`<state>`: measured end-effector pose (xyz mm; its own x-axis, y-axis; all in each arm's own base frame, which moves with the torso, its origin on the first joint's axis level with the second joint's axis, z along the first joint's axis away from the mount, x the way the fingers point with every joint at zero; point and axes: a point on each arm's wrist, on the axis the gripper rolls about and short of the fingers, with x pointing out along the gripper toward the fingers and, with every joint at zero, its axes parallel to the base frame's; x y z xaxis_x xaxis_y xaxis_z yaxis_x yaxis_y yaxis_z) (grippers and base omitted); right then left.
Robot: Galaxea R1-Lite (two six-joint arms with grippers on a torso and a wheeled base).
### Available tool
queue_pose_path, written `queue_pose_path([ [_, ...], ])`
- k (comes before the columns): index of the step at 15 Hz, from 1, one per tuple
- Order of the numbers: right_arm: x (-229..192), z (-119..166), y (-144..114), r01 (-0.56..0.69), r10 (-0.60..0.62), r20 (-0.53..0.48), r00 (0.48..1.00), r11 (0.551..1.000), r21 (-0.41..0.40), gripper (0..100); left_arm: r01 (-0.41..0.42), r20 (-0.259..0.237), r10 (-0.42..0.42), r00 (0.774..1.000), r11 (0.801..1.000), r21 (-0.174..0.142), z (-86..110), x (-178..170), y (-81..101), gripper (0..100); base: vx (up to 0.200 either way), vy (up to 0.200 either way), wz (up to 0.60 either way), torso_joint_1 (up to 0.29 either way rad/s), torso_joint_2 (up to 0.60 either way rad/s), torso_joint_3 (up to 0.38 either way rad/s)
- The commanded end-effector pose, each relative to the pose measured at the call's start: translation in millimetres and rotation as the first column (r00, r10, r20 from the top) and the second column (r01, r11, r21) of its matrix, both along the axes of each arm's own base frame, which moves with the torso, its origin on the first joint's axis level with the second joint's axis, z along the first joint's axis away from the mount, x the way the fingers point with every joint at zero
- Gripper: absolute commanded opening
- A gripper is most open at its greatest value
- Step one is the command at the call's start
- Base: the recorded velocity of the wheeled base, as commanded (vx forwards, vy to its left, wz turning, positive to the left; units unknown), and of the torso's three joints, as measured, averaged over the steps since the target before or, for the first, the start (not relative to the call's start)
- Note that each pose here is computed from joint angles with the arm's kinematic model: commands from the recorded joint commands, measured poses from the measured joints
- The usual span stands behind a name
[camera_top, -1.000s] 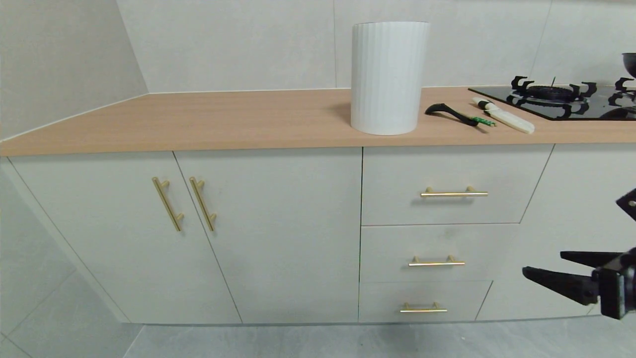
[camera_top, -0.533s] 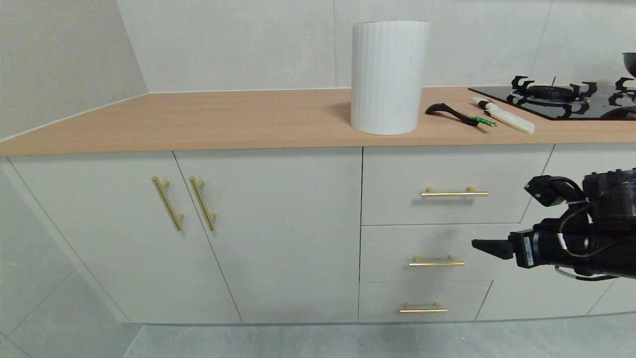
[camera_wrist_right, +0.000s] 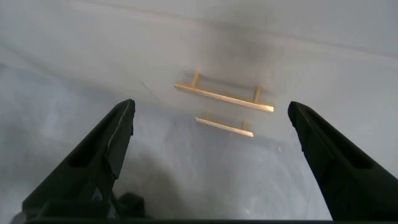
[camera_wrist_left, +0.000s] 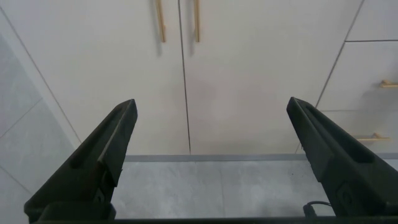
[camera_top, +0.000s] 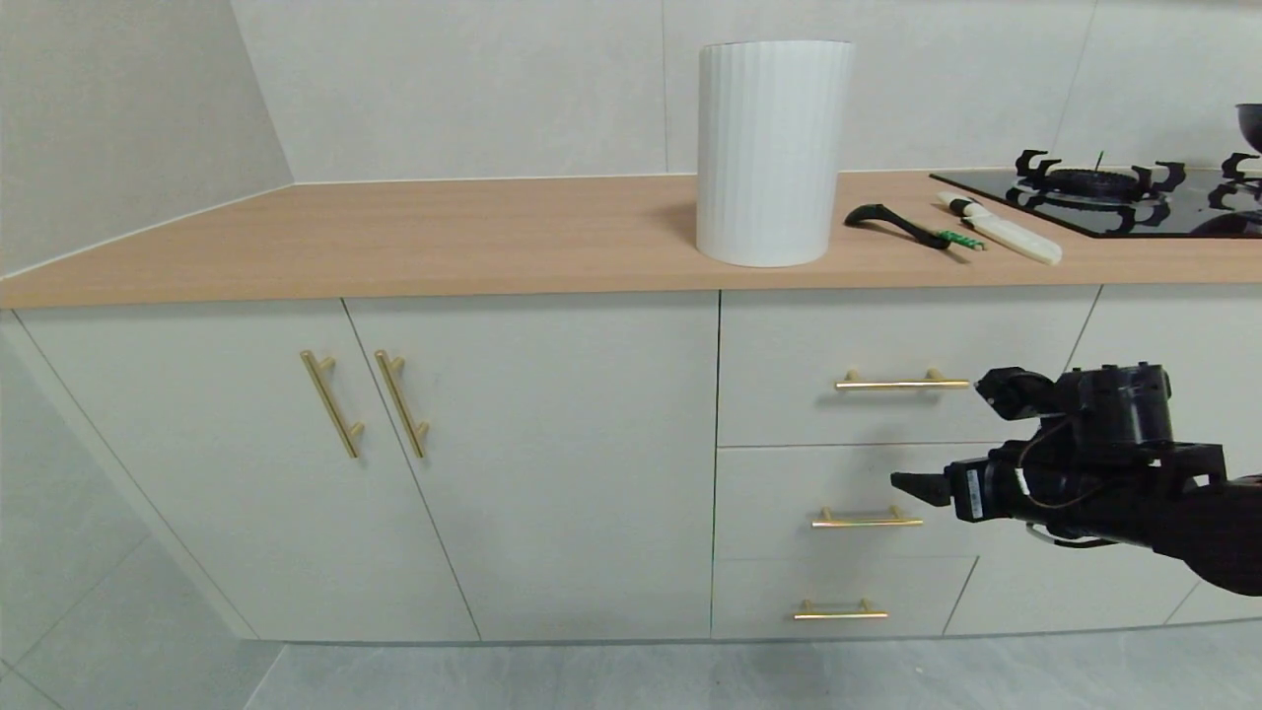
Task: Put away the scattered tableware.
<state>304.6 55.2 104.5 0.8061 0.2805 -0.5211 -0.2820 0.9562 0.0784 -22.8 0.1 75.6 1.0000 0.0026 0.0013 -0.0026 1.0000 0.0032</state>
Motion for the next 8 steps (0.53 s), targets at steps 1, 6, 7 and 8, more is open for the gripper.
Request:
queue_pose_path([
  [1, 11, -28, 9, 0.021, -0.024, -0.07, 0.997, 0.999, -0.047, 100, -0.001, 0.0, 0.001, 1.0, 1.0, 0.0, 0.0, 0, 0.0, 100, 0.0, 0.0, 0.0, 0.0, 0.0, 0.0],
  [6, 41, -76, 17, 0.09, -0.095, -0.065, 0.993, 0.993, -0.07, 100, -0.001, 0.0, 0.001, 1.0, 1.0, 0.0, 0.0, 0, 0.0, 100, 0.0, 0.0, 0.0, 0.0, 0.0, 0.0],
  [7, 46, -83, 18, 0.117, -0.12, -0.05, 0.991, 0.991, -0.066, 100, -0.001, 0.0, 0.001, 1.0, 1.0, 0.0, 0.0, 0, 0.0, 100, 0.0, 0.0, 0.0, 0.0, 0.0, 0.0],
  [8, 50, -89, 18, 0.137, -0.141, -0.045, 0.989, 0.987, -0.08, 100, -0.001, 0.0, 0.001, 1.0, 1.0, 0.0, 0.0, 0, 0.0, 100, 0.0, 0.0, 0.0, 0.0, 0.0, 0.0],
])
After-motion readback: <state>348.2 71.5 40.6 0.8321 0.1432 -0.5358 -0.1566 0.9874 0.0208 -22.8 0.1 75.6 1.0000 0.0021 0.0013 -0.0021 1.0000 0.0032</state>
